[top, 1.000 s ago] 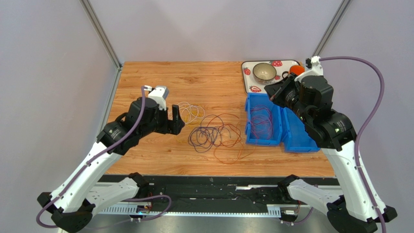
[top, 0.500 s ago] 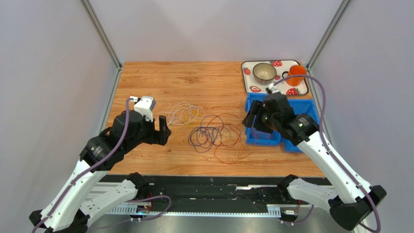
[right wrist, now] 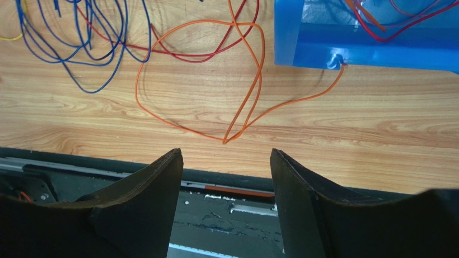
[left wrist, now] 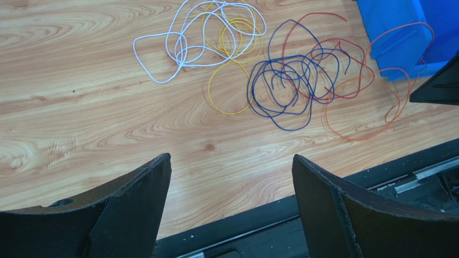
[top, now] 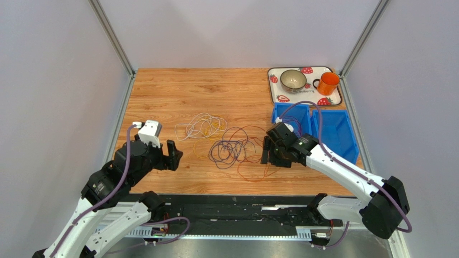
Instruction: Untangle the cables
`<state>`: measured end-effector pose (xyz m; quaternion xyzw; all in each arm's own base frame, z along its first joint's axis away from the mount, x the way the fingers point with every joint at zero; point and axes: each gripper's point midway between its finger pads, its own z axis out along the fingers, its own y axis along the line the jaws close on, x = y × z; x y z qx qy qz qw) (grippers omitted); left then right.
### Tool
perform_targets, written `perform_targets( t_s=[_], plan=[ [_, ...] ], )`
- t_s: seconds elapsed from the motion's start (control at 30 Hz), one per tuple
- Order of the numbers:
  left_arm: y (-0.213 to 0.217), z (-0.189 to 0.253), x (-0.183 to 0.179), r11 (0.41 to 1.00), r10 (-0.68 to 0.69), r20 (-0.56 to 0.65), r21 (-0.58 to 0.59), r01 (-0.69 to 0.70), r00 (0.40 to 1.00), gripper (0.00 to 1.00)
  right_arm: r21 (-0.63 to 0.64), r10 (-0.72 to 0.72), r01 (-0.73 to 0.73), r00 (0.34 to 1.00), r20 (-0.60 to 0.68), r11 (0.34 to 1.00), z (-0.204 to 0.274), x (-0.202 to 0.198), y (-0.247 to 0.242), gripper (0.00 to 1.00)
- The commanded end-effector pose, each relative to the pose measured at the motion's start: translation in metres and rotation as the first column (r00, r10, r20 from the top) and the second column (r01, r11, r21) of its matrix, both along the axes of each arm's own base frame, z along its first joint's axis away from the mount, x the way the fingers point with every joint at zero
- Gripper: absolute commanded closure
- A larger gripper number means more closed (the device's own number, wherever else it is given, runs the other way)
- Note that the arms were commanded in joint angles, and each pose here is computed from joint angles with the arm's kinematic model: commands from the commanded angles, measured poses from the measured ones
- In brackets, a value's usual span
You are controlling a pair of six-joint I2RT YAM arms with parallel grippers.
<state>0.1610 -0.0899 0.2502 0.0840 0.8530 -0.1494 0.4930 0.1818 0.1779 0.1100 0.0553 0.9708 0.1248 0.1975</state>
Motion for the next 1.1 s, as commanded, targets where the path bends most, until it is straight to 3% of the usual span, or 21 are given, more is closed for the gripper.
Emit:
perform_targets(
  t_s=[0.0, 0.6, 0.8, 0.93, 1.07],
  plan=[
    [0.000, 0.014, 0.007, 0.999, 0.013, 0.082, -0.036, -0.010, 0.997, 0.10, 0.019, -0.021, 0.020, 0.998, 0.063, 1.000, -0.005, 0.020, 0.011, 0.36],
    [0.001, 0.011, 0.008, 0.999, 0.018, 0.082, -0.033, -0.015, 0.996, 0.10, -0.074, -0.047, 0.048, 0.999, 0.007, 0.996, -0.052, 0.021, 0.004, 0.54],
    [0.001, 0.011, 0.007, 0.999, 0.022, 0.085, -0.035, -0.019, 0.996, 0.10, -0.067, -0.046, 0.046, 0.999, 0.004, 0.997, -0.058, 0.023, 0.007, 0.75],
    [0.002, 0.011, 0.008, 0.999, 0.024, 0.085, -0.032, -0.021, 0.996, 0.10, -0.064, -0.043, 0.044, 0.999, 0.019, 0.997, -0.046, 0.026, 0.007, 0.97],
    [0.002, 0.010, 0.009, 0.999, 0.025, 0.086, -0.027, -0.023, 0.996, 0.10, -0.035, -0.048, 0.051, 0.997, 0.061, 0.998, -0.011, 0.028, 0.007, 1.00]
  ],
)
